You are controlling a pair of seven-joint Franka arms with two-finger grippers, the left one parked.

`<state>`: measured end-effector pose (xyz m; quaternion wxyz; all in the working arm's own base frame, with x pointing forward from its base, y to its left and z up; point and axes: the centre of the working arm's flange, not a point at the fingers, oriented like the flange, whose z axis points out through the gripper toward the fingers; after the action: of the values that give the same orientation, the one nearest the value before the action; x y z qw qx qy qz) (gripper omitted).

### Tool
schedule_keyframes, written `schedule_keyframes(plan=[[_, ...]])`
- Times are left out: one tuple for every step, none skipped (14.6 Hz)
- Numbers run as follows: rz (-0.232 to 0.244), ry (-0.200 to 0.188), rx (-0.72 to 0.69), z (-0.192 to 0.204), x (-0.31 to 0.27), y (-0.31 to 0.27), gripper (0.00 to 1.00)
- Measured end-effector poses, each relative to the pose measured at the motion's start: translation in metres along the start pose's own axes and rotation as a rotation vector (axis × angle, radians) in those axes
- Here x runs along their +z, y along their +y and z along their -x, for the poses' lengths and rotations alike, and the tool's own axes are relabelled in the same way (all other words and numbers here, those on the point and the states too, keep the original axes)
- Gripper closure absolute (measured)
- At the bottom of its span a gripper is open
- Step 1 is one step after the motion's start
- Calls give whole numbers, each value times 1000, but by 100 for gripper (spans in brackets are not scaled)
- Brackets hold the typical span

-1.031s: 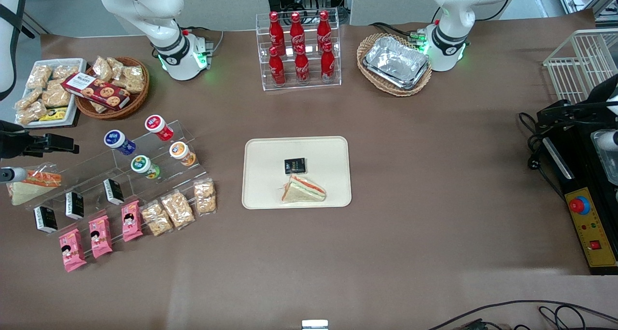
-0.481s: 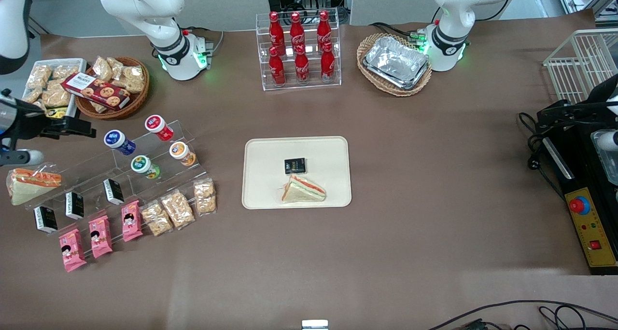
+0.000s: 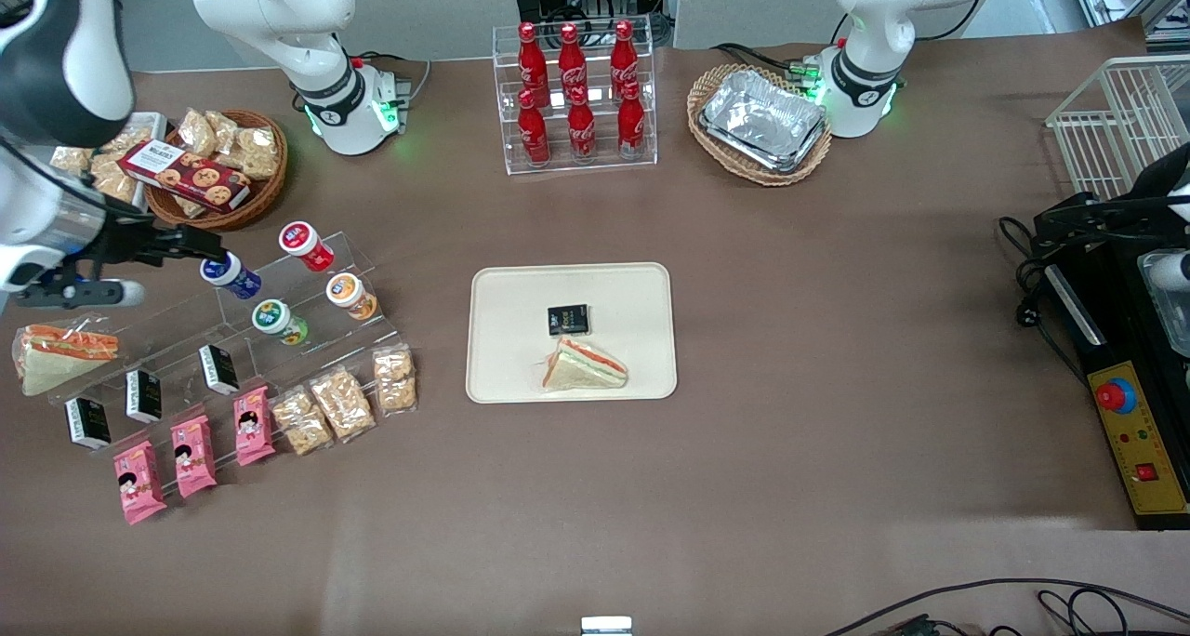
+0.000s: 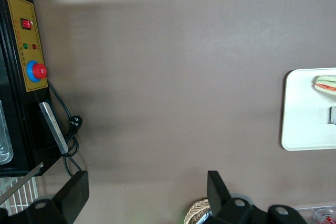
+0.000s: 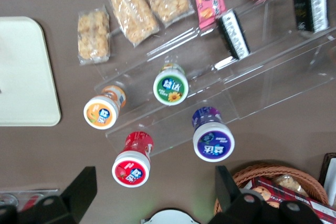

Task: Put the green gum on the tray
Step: 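Lower the right gripper over the green gum bottle and close on it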

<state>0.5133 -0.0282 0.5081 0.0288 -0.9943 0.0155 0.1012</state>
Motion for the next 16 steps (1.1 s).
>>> schedule_keyframes(plan=[[2,-11,-8,2,9,-5,0],[4,-12,-18,2,16,-9,0],[6,-5,-24,0,23,-13,0],[7,3,-27,-1,30,-15,0],[7,10,-26,-2,37,-14,0],[8,13,-25,-3,45,-14,0],[8,14,-26,-3,52,-14,0],[9,14,-31,-3,59,-17,0],[12,18,-44,-3,65,-23,0],[15,24,-57,-3,71,-31,0],[17,29,-65,-4,76,-36,0],[18,34,-68,-4,81,-39,0],[19,35,-68,-4,87,-39,0],[19,37,-68,-3,93,-39,0],[20,35,-72,-2,99,-41,0],[22,35,-81,-2,106,-46,0]])
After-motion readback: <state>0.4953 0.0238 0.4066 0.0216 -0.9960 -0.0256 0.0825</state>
